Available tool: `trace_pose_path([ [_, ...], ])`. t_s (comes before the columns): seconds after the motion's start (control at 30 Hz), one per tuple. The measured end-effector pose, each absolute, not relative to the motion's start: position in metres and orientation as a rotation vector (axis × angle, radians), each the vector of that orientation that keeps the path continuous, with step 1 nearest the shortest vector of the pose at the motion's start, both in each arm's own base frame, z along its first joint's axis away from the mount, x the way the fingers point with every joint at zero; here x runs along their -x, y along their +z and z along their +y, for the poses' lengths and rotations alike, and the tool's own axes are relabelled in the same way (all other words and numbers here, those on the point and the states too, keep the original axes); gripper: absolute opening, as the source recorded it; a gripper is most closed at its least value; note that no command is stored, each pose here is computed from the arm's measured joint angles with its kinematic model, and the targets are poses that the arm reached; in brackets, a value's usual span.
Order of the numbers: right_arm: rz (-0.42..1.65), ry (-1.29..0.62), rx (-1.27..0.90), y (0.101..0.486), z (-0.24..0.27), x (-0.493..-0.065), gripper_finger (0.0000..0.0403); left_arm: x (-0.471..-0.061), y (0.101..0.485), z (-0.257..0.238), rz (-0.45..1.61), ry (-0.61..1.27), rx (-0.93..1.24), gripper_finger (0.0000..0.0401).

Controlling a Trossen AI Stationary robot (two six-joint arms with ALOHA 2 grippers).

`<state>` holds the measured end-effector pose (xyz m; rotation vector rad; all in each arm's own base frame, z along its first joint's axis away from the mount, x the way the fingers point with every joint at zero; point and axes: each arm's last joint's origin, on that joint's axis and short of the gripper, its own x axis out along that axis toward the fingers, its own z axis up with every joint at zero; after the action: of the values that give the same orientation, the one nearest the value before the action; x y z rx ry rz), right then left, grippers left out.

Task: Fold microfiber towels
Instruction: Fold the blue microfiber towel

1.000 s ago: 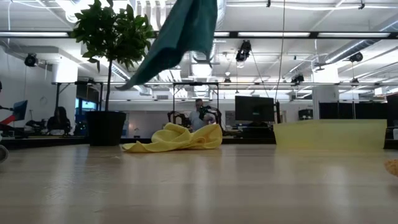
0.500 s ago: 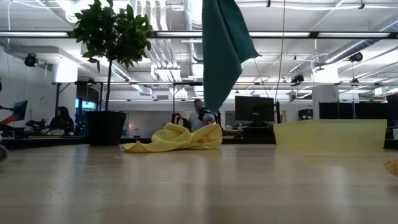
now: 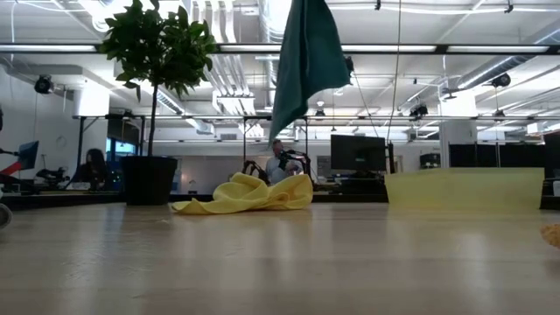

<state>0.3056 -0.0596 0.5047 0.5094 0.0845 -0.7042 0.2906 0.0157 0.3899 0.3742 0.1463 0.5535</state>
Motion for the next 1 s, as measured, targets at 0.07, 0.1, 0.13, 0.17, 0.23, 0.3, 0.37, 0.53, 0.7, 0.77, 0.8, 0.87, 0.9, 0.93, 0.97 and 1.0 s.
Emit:
trace_pose_path([
  [0.07, 0.079, -0.703, -0.51, 0.505, -0.06, -0.306, 0.0009, -0.299, 0.384, 0.015, 0.169, 0.532, -0.39, 0.016],
  [0.1, 0.078, -0.703, -0.51, 0.505, -0.06, -0.306, 0.0009, -0.303, 0.381, 0.015, 0.174, 0.512, -0.392, 0.016],
  [0.13, 0.077, -0.702, -0.507, 0.506, -0.06, -0.306, 0.0009, -0.307, 0.38, 0.014, 0.175, 0.493, -0.393, 0.016],
  [0.17, 0.074, -0.701, -0.508, 0.506, -0.06, -0.306, 0.0009, -0.311, 0.379, 0.014, 0.17, 0.477, -0.393, 0.016],
  [0.23, 0.072, -0.7, -0.507, 0.506, -0.06, -0.306, 0.0009, -0.318, 0.377, 0.013, 0.166, 0.439, -0.393, 0.016],
  [0.3, 0.07, -0.699, -0.506, 0.506, -0.06, -0.306, 0.0009, -0.326, 0.376, 0.012, 0.16, 0.405, -0.393, 0.016],
  [0.37, 0.07, -0.697, -0.506, 0.506, -0.06, -0.306, 0.0009, -0.334, 0.374, 0.012, 0.164, 0.383, -0.393, 0.016],
  [0.53, 0.076, -0.644, -0.517, 0.508, -0.058, -0.304, 0.0009, -0.351, 0.361, 0.011, 0.204, 0.368, -0.394, 0.016],
  [0.7, 0.075, -0.63, -0.516, 0.511, -0.055, -0.302, 0.0009, -0.357, 0.354, 0.014, 0.242, 0.486, -0.339, 0.016],
  [0.77, 0.074, -0.619, -0.51, 0.513, -0.055, -0.3, 0.0009, -0.356, 0.354, 0.016, 0.246, 0.545, -0.327, 0.016],
  [0.8, 0.074, -0.609, -0.508, 0.514, -0.055, -0.3, 0.0009, -0.356, 0.353, 0.018, 0.246, 0.561, -0.315, 0.016],
  [0.87, 0.069, -0.599, -0.509, 0.516, -0.054, -0.299, 0.0009, -0.355, 0.353, 0.021, 0.24, 0.573, -0.273, 0.016],
  [0.9, 0.067, -0.598, -0.509, 0.516, -0.054, -0.298, 0.0009, -0.355, 0.353, 0.022, 0.235, 0.578, -0.247, 0.016],
  [0.93, 0.065, -0.597, -0.507, 0.517, -0.054, -0.298, 0.0009, -0.355, 0.352, 0.023, 0.236, 0.582, -0.225, 0.016],
  [0.97, 0.065, -0.596, -0.502, 0.517, -0.054, -0.298, 0.0009, -0.355, 0.351, 0.025, 0.24, 0.585, -0.208, 0.016],
  [1.0, 0.065, -0.596, -0.498, 0.518, -0.054, -0.297, 0.0009, -0.354, 0.35, 0.026, 0.249, 0.589, -0.195, 0.016],
])
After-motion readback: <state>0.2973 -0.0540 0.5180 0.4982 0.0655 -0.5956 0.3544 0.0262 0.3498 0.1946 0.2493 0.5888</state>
